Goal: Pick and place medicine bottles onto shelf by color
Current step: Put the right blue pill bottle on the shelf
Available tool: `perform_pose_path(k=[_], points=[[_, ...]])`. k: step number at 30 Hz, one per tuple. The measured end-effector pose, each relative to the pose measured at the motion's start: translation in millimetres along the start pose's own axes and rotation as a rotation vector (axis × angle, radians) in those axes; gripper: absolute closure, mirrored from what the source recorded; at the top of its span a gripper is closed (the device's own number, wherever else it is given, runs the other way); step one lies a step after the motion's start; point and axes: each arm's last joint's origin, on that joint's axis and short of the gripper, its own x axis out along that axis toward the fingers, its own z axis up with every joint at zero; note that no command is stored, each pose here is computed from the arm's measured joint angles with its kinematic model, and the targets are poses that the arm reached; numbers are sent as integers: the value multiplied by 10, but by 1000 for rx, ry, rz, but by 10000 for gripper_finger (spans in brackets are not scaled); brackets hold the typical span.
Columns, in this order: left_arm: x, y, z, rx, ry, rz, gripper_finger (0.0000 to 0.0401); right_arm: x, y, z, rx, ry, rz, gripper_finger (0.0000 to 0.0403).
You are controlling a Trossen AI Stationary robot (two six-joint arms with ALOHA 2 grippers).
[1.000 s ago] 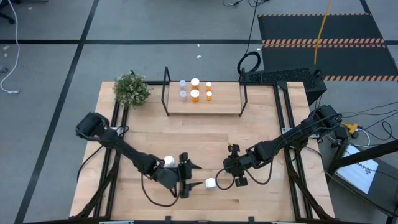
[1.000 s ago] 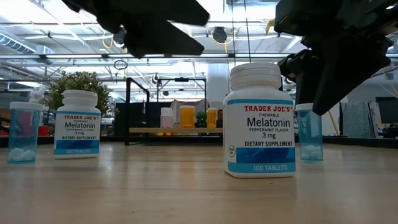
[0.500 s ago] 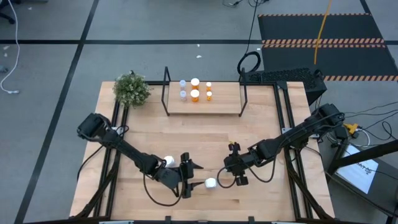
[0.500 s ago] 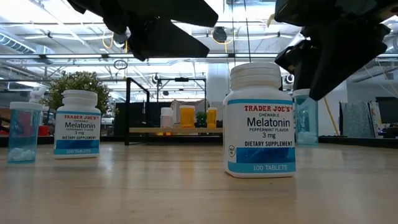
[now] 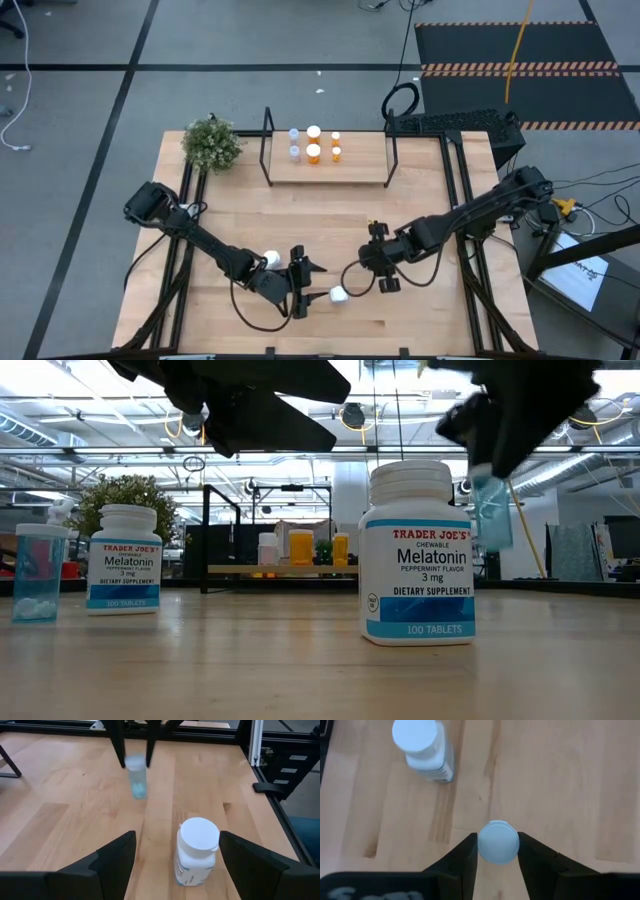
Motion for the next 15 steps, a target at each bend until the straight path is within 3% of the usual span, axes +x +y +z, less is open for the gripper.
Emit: perform_pose_path(k=[15], points=[[0,1,-7,3,5,2,119,-550,-374,396,-72,16,-68,282]])
